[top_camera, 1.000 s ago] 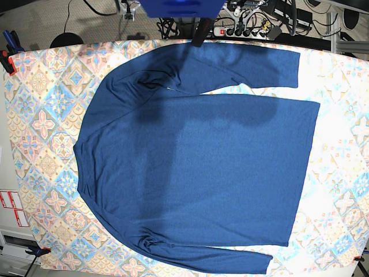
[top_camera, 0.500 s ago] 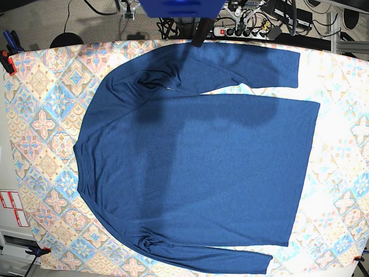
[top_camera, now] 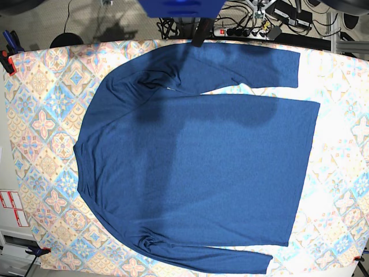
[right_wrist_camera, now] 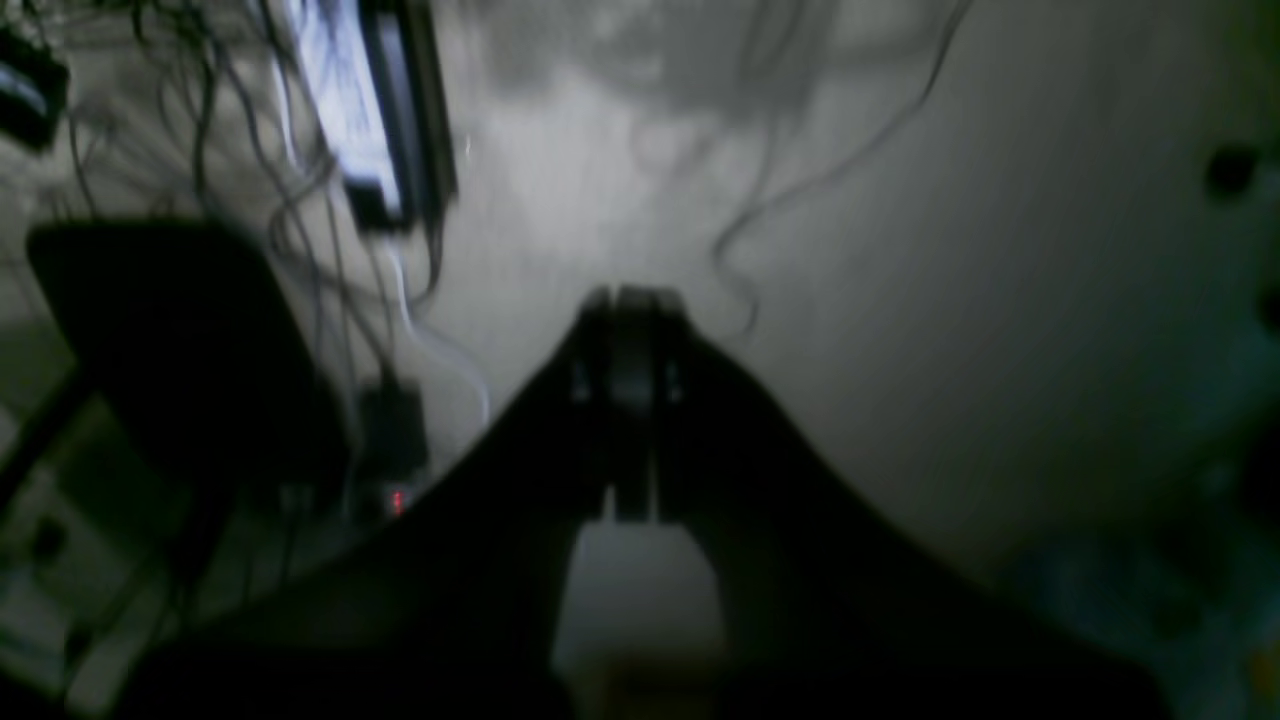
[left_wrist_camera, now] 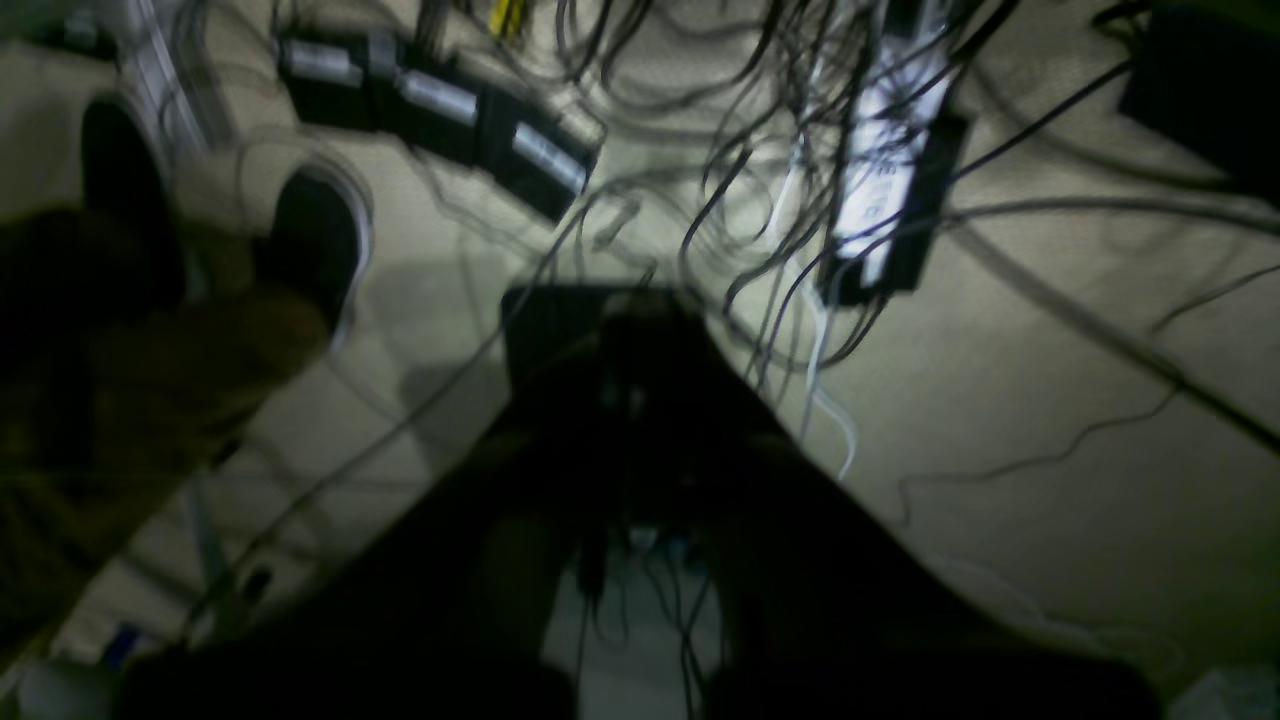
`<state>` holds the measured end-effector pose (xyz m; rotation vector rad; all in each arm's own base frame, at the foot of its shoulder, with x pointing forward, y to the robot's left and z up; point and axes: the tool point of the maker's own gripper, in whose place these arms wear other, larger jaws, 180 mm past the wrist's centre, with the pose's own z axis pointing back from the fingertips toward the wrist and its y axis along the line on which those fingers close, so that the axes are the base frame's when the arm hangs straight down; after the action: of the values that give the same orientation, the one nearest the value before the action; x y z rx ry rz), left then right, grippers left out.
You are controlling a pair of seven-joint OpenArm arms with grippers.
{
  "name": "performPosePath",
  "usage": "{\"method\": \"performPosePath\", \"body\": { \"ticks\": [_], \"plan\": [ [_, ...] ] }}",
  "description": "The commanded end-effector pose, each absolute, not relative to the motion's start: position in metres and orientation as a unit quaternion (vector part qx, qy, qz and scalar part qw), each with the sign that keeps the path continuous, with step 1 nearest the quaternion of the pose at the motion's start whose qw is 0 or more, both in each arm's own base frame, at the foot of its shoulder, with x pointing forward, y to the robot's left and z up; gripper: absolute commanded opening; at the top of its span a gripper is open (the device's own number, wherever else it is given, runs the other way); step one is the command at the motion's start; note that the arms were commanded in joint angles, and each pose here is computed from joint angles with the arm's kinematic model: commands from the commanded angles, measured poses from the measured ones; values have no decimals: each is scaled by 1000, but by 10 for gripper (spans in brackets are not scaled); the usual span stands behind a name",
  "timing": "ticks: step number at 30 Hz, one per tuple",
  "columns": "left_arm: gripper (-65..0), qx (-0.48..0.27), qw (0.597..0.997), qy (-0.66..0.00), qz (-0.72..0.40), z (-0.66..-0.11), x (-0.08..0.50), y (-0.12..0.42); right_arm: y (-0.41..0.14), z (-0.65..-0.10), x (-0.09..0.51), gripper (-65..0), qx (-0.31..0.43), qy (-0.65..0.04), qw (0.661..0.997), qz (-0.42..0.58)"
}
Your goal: Fold the T-shirt properly
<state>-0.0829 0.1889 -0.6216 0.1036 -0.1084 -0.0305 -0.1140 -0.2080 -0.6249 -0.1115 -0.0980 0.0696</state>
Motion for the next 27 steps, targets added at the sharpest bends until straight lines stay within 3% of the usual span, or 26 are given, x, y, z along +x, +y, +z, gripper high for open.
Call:
{"method": "performPosePath", "body": {
  "ticks": [1,12,22,27],
  "plan": [
    [-650,60,997,-45,-21,-614,-100,197,-215,-618,-126,-650,-61,-47,996,39],
    [-650,55,989,-119,-64,-548,-99,202,-270,-561,-110,-650,-126,-130,983,12],
    [-650,1,969,-222,-112,-473,-52,161,-301,-463,-44,-650,-182,-209,960,30],
    [-650,-12,956,-276,-99,-443,-19,149,-288,-418,3,-650,-183,-259,947,49]
  ]
}}
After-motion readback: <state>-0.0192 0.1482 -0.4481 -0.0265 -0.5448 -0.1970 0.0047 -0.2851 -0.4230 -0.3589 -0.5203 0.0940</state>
